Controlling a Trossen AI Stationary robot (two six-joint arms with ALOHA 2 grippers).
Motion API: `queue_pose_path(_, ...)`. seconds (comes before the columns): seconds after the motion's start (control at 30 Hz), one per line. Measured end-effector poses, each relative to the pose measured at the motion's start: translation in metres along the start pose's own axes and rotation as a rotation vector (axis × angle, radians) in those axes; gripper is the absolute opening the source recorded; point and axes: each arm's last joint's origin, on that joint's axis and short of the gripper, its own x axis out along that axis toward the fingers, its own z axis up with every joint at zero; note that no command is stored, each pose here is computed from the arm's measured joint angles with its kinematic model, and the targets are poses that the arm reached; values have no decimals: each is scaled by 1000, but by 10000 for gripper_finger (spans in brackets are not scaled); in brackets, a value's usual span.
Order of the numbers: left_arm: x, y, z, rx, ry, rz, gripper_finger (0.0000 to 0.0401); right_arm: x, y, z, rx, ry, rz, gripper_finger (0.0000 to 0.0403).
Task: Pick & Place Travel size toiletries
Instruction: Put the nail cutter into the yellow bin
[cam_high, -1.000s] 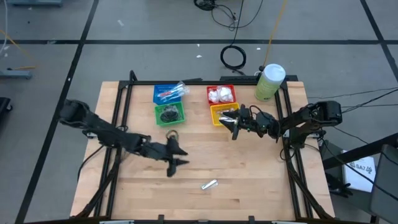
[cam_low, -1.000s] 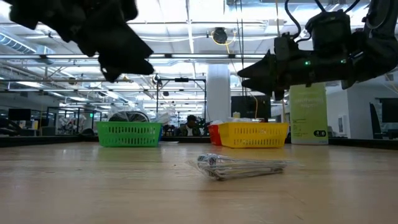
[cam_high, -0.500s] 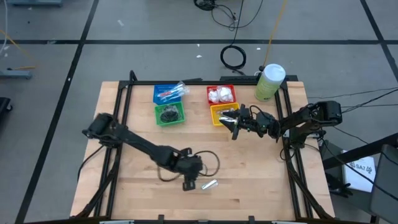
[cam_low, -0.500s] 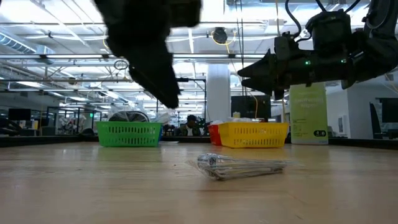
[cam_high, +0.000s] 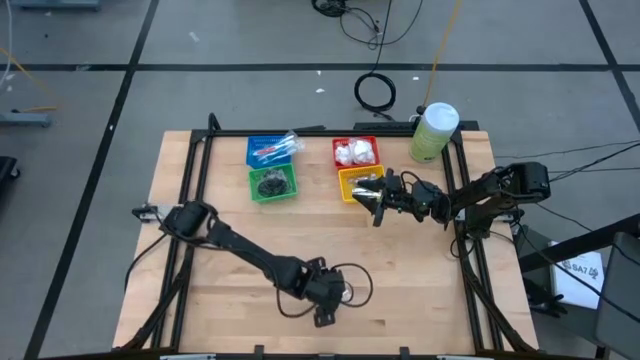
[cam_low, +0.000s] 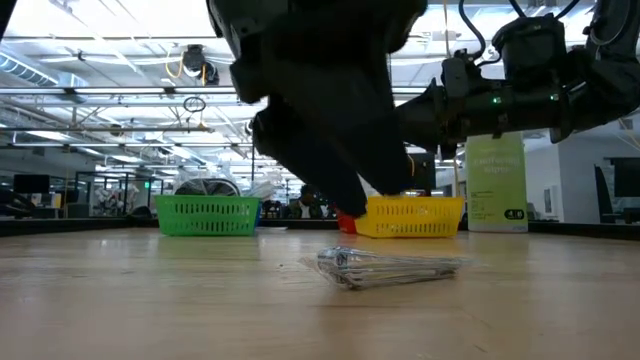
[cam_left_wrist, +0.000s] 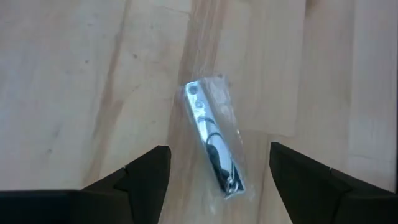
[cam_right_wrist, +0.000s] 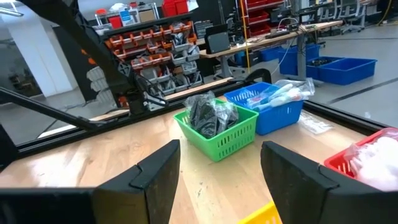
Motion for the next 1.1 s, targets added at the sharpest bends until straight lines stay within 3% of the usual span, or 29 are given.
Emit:
queue_pose_path(0.27,25,7,-9,-19,35,80,271,0,0,0,0,3,-3,215)
queue_pose_path(0.63,26,30,-13,47,135,245,271,0,0,0,-1,4,-3,215)
queue_pose_path(0.9,27,30,-10,255,132,226,265,0,0,-1,-2,11,-5,215)
queue_pose_path(1.1,28,32,-9,243,163,157,200,0,0,-1,-2,11,-5,215)
